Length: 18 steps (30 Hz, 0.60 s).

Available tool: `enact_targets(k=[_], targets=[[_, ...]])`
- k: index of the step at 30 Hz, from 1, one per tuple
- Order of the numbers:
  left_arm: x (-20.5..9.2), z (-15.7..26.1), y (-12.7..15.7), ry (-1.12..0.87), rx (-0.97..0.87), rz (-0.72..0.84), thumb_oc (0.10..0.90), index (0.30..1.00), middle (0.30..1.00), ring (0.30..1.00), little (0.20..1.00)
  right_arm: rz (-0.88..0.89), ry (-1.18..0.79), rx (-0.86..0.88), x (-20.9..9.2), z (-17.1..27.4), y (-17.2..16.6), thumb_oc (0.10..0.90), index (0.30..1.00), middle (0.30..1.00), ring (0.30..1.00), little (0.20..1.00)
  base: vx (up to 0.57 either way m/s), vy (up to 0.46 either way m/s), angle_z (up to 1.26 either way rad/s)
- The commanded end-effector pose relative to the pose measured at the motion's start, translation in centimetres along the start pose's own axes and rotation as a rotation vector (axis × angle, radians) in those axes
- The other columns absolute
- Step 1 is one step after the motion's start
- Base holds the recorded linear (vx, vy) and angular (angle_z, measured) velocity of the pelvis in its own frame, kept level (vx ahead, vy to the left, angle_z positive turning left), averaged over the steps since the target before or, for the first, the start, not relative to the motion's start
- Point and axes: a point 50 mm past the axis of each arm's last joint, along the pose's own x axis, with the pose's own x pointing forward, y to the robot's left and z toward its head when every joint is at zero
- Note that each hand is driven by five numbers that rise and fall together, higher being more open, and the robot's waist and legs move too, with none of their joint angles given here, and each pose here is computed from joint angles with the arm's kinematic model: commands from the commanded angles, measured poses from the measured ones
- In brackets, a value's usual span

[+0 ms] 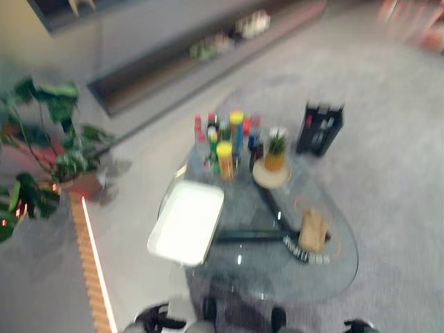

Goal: Wipe the table with a cloth and put it in the basket.

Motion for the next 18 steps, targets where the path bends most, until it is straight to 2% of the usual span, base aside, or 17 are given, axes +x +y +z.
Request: enact_targets(k=[1,6,9,12,18], targets=[[-0.3,3.7,4.3,-0.109,-0.044,0.131,0.800,0.900,0.900,0.900,0.900,-0.063,-0.011,-0.033,0.1,0.9,-1.9,0.800,0.900,0.900,0.900,0.900,-0.12,0.014,0.00],[-0.7,8.0,5.8,-0.240,-0.137,0.171,0.800,0.900,0.900,0.900,0.900,-0.155,-0.136,0.018,-0.3,4.7,-4.0,0.800,0.900,0.900,0.900,0.900,-0.14,-0.007,0.00],[-0.8,9.9,5.5,-0.309,-0.172,0.167,0.800,0.900,0.900,0.900,0.900,-0.222,-0.202,0.072,-0.6,6.5,-4.8,0.800,0.900,0.900,0.900,0.900,-0.10,-0.031,0.07],[-1.0,11.2,5.1,-0.362,-0.195,0.155,0.800,0.900,0.900,0.900,0.900,-0.317,-0.276,0.122,-1.2,8.4,-5.9,0.800,0.900,0.900,0.900,0.900,-0.10,-0.025,0.15],[-1.0,11.5,4.8,-0.383,-0.199,0.164,0.800,0.900,0.900,0.900,0.900,-0.382,-0.323,0.158,-1.8,10.0,-7.1,0.800,0.900,0.900,0.900,0.900,-0.04,-0.020,0.04]])
